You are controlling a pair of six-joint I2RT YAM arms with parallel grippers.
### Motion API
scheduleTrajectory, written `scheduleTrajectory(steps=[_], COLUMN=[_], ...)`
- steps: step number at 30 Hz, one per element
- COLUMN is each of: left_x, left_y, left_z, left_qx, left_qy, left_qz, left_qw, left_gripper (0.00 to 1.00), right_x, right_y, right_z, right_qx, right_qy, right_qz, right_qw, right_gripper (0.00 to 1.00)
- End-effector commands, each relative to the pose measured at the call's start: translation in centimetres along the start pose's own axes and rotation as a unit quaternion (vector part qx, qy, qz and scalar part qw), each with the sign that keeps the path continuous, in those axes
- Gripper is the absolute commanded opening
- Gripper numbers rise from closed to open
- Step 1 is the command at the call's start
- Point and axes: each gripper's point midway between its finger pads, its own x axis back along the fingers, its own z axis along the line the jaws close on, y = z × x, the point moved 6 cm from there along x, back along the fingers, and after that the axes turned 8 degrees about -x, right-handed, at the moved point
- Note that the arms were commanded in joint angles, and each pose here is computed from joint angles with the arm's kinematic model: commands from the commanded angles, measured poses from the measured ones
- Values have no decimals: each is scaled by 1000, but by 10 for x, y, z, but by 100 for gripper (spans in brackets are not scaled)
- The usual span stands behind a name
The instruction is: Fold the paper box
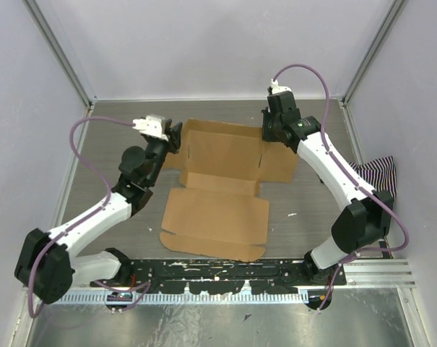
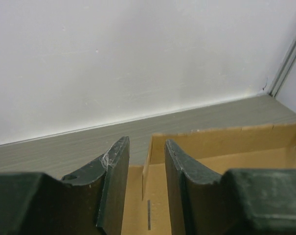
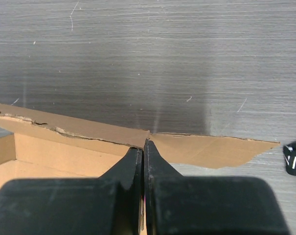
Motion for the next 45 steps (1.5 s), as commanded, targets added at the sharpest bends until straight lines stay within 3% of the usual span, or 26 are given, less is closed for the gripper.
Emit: scheduleTrajectory(steps=[1, 11, 23, 35, 45], left_x=[7, 6, 14, 2, -3], left_y=[14, 9, 4, -3, -27], left_z=[10, -1, -2, -10, -19], left_qx=[3, 30, 28, 36, 53], left_qy=[27, 2, -5, -17, -17], left_qz=[83, 186, 213, 233, 291], left_qw=[996, 982, 977, 972, 955], left_gripper=[42, 34, 35, 32, 4], right_x=[14, 15, 36, 35, 21], right_y=[31, 15, 26, 14, -18], right_z=[11, 25, 25, 22, 19], right_qx=[-26, -27, -60, -70, -82], right_qy=[49, 60, 57, 57, 54], right_qz=[-110, -224, -315, -311, -269], right_qw=[992, 972, 946, 946, 958], right_gripper=[1, 1, 1, 1, 1])
